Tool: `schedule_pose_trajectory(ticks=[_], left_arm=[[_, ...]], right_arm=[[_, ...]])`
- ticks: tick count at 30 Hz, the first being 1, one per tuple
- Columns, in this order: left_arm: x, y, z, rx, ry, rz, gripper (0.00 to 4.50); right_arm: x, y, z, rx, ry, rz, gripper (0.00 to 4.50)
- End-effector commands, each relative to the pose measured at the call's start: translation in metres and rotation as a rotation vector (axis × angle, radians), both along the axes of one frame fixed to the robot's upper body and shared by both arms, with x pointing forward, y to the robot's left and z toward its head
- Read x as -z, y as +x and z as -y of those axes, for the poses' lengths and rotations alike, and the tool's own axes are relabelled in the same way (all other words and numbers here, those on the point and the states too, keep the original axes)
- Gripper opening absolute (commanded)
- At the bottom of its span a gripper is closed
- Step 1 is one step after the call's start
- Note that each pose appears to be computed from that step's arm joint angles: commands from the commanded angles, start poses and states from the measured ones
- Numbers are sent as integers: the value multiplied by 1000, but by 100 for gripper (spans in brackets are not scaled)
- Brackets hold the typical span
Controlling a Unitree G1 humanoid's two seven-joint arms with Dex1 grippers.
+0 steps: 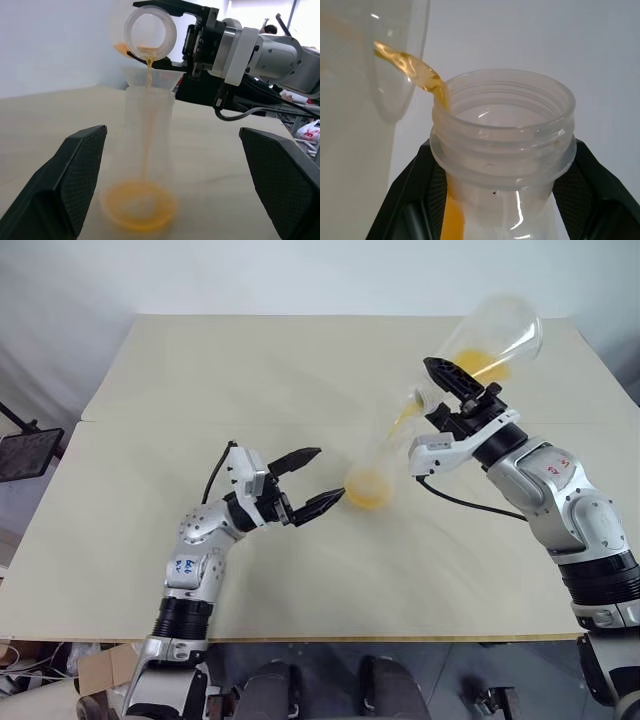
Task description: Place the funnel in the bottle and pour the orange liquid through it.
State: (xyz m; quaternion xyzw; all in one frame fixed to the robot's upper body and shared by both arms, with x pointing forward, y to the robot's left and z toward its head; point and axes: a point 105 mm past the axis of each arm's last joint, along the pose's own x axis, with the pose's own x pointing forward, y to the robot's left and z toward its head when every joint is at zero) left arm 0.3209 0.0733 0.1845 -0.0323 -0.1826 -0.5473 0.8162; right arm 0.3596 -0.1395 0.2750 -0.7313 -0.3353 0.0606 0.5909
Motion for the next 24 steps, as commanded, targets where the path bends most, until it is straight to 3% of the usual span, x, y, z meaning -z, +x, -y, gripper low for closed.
schedule_pose_trajectory(ticks=[1, 24], left_arm=[[-9, -7, 4, 6, -13, 54, 450], [-7, -9, 7, 13, -20, 44, 450]], right_arm=[[-22, -6, 0, -9, -9, 81, 245], [-19, -8, 1, 2, -29, 88, 245]])
